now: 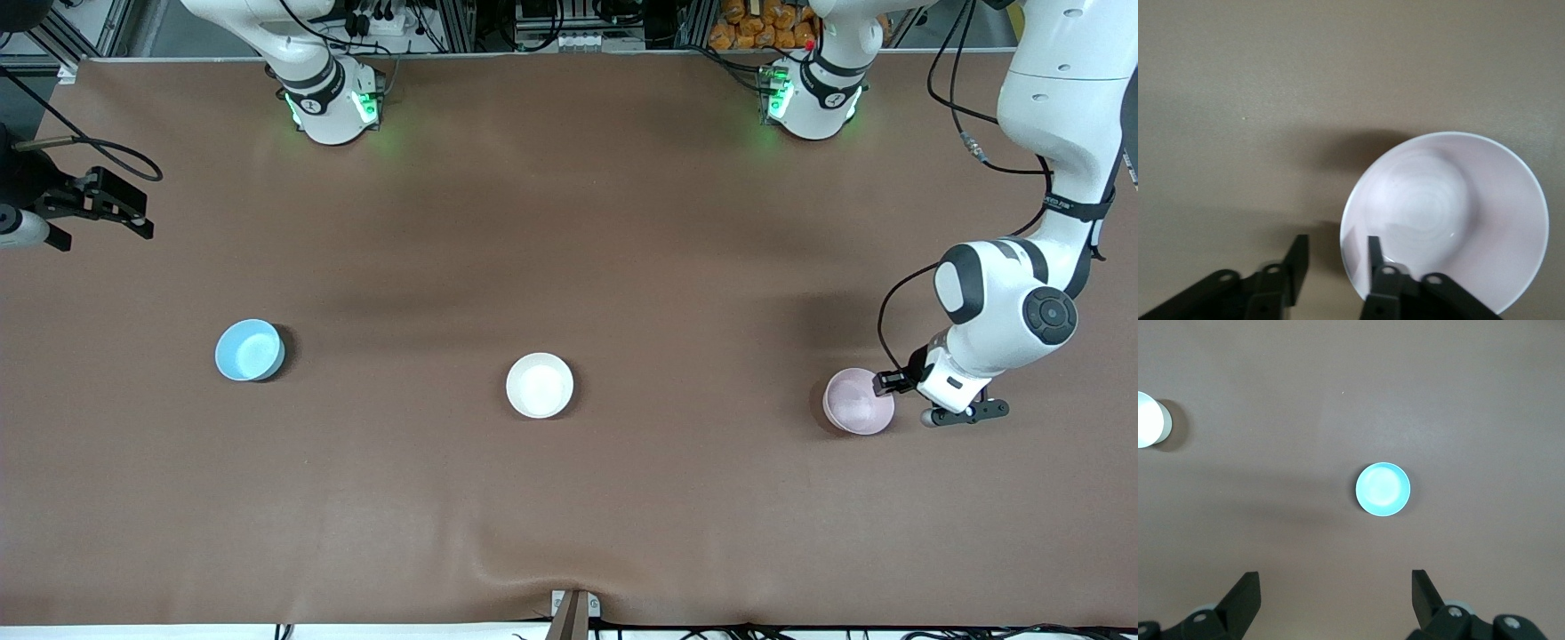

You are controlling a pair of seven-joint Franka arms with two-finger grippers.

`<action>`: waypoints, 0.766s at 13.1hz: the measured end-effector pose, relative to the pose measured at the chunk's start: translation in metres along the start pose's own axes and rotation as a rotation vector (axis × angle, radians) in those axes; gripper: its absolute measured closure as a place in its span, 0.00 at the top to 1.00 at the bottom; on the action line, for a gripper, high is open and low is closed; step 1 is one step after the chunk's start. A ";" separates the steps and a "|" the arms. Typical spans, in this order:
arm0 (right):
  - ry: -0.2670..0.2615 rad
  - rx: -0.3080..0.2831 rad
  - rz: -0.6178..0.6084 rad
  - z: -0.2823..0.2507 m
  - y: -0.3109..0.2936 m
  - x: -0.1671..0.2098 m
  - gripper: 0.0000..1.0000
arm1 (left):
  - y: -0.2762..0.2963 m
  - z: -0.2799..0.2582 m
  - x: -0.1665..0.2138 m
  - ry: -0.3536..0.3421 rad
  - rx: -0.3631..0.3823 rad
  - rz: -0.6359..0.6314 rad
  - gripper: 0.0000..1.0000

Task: Stack pink and blue bowls on white bowl
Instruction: 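Close the left gripper on the pink bowl rim and lift it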

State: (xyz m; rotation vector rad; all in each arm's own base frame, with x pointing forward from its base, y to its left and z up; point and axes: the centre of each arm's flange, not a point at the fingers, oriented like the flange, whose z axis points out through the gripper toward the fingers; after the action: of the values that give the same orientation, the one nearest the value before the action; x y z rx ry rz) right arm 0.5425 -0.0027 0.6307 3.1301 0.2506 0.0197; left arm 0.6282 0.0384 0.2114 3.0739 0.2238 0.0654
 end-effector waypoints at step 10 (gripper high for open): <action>0.000 0.000 0.002 0.000 0.001 0.000 1.00 | 0.063 -0.050 -0.020 0.000 -0.032 0.095 0.03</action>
State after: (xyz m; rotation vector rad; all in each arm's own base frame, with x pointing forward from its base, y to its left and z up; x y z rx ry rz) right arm 0.5424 -0.0040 0.6307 3.1305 0.2470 0.0195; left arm 0.6153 -0.0236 0.2641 3.0509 0.0763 0.0729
